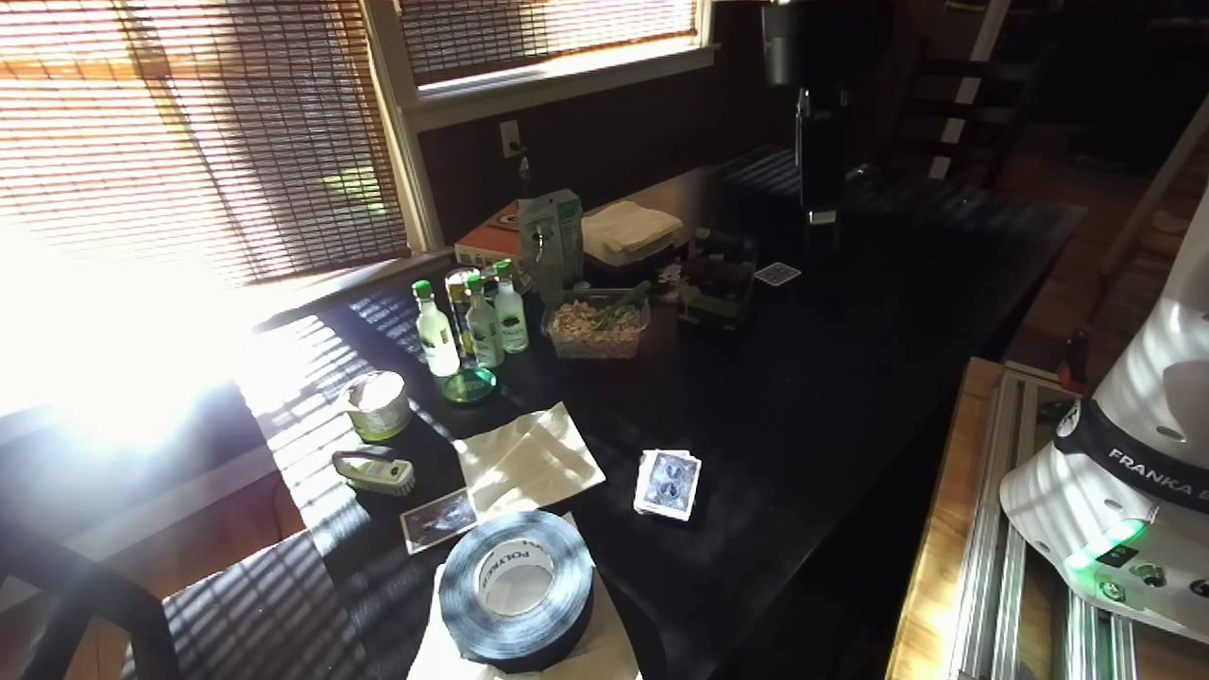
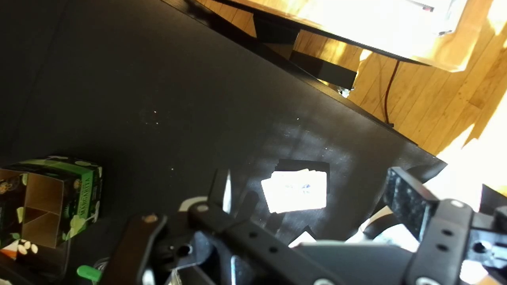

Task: Put the green lid on the tin

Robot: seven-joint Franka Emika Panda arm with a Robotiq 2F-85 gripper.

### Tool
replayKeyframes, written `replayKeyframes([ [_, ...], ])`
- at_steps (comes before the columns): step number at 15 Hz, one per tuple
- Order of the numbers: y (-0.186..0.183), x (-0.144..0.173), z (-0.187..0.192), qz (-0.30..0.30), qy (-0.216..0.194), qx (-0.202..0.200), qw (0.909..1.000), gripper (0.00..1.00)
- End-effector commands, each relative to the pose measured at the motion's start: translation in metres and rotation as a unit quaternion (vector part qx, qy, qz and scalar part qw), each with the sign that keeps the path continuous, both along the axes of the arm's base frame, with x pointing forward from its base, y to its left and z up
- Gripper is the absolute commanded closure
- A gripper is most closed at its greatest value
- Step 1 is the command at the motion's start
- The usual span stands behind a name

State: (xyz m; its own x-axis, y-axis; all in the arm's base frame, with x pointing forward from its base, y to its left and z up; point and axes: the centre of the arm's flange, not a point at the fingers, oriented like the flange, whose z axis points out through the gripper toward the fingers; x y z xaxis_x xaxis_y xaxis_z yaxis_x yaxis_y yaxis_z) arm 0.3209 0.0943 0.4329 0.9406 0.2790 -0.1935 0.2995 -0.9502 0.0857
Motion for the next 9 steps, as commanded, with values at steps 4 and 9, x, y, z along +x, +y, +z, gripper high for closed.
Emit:
replayKeyframes([
  [4, 0.059, 0.052, -0.041, 0.003, -0.063, -0.016, 0.9979, 0.00],
  [9, 0.076, 0.098, -0.078, -0.070, -0.103, 0.049, 0.9910, 0.00],
])
